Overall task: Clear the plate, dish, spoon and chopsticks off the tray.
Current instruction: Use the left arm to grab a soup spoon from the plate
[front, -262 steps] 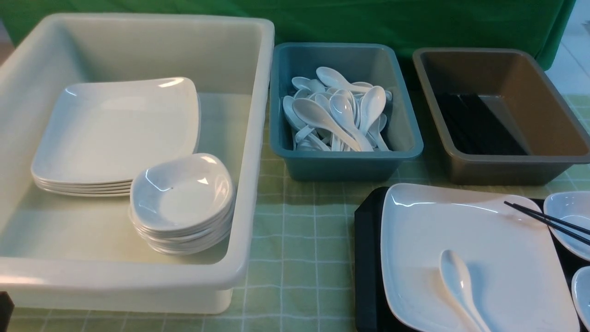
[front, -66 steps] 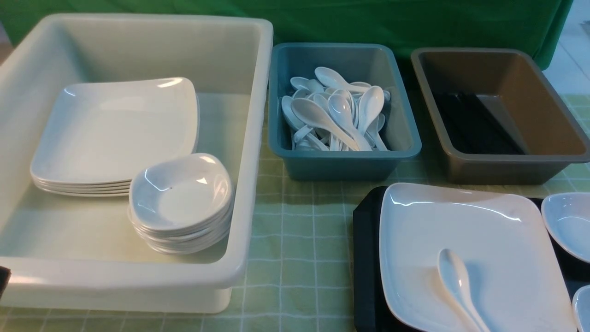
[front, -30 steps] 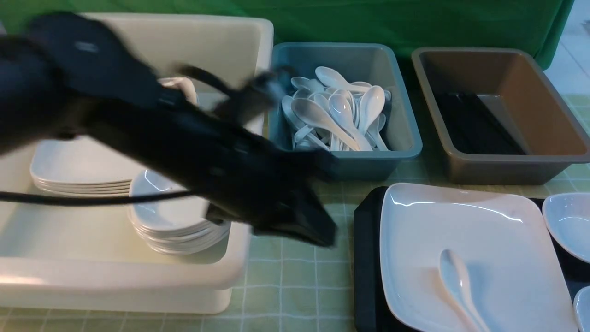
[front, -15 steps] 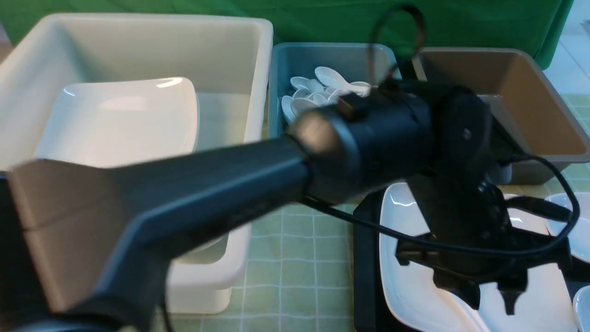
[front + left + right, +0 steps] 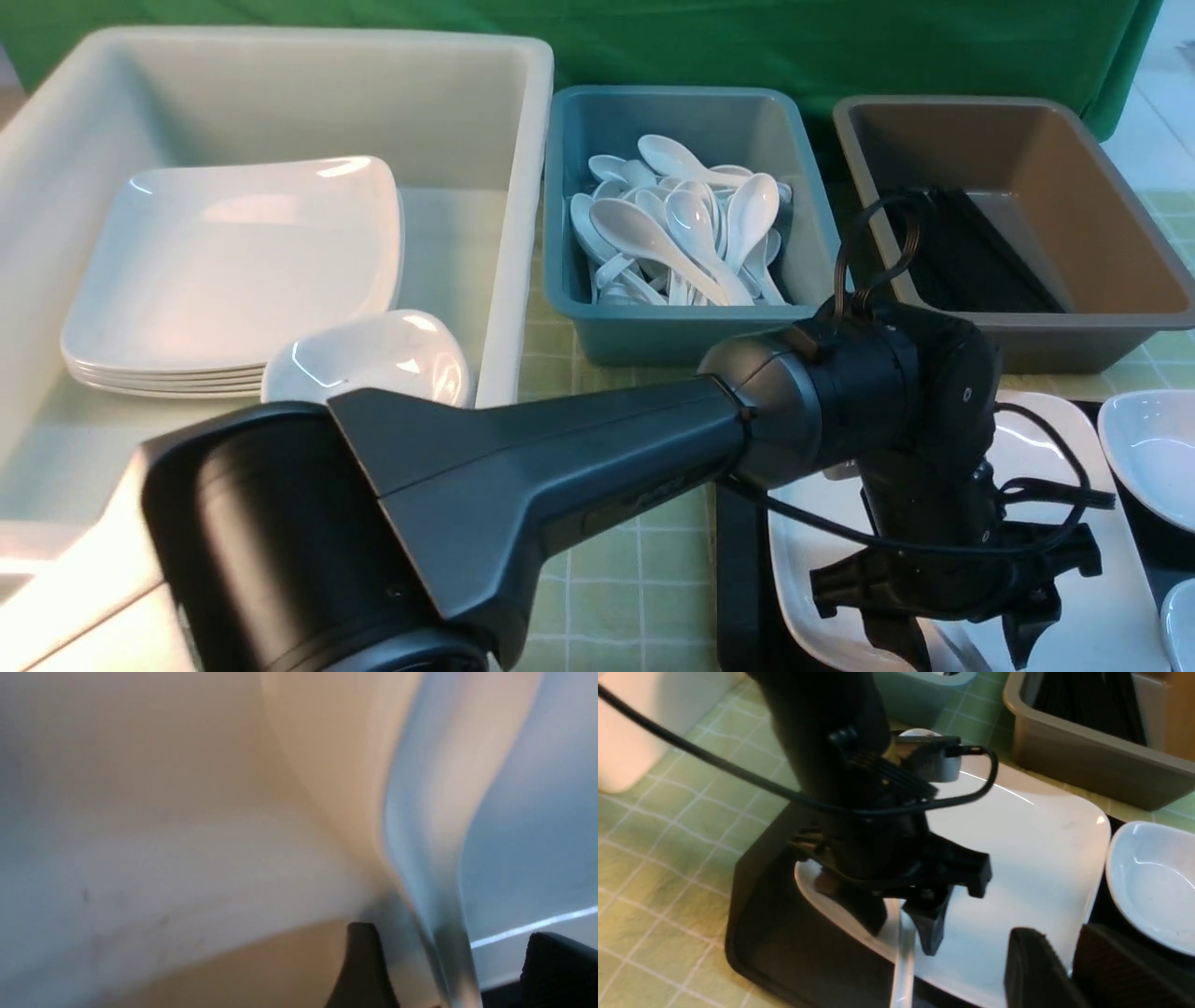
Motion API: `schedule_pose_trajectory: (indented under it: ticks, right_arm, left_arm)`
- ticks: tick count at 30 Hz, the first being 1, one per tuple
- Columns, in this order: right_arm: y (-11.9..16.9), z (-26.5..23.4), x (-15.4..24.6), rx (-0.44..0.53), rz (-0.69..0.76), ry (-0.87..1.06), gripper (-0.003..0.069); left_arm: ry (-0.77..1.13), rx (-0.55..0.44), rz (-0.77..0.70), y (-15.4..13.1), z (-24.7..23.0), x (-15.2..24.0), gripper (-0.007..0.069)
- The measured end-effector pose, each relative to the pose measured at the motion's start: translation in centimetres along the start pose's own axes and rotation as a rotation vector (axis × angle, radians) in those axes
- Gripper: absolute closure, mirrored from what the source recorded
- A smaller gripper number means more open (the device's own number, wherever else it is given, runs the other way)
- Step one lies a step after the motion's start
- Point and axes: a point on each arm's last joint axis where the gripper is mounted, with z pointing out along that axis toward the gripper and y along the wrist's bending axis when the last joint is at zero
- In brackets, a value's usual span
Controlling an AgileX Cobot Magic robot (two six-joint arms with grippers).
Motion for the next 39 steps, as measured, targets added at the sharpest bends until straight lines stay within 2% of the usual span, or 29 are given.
schedule_pose_trajectory:
  ticks: [8,9,15,22,27,31,35,37,39]
  right_arm:
    - [0.1,0.0,0.1,-0.013,-0.006,0.01,0.0508]
    - [0.1,0.0,0.1,-0.013,-0.006,0.01,0.0504]
    - [0.1,0.0,0.1,-0.014,-0.006,0.011,0.0498]
    - [0.1,0.0,0.1,-0.014,-0.006,0.012,0.0485]
    - [0.1,0.0,0.1,-0.014,-0.006,0.012,0.0482]
    - [0.1,0.0,0.1,-0.014,-0.006,0.011,0.0479]
    - [0.1,0.0,0.1,-0.014,-0.006,0.011,0.0471]
    - [0.1,0.0,0.1,-0.013,-0.006,0.01,0.0466]
    - [0.1,0.0,0.1,-0.013,-0.006,0.009,0.0463]
  left_arm:
    - [-0.013,-0.028,0.008,0.3,0.4,-0.2,0.0306]
    - [-0.018,-0.043,0.016,0.4,0.3,-0.3,0.0337]
    - [-0.029,-0.107,0.02,1.4,-0.1,-1.2,0.0405]
    - [-0.035,-0.119,0.001,2.0,-0.4,-2.0,0.0406]
    - [-0.037,-0.115,0.011,2.0,-0.4,-2.1,0.037]
    - [-0.032,-0.113,0.009,2.0,-0.4,-2.0,0.0379]
    - [-0.024,-0.132,0.025,2.2,-0.3,-2.0,0.0462]
    - [-0.015,-0.142,0.079,2.3,-0.3,-2.0,0.0551]
    - [-0.014,-0.141,0.111,2.2,-0.4,-2.0,0.0573]
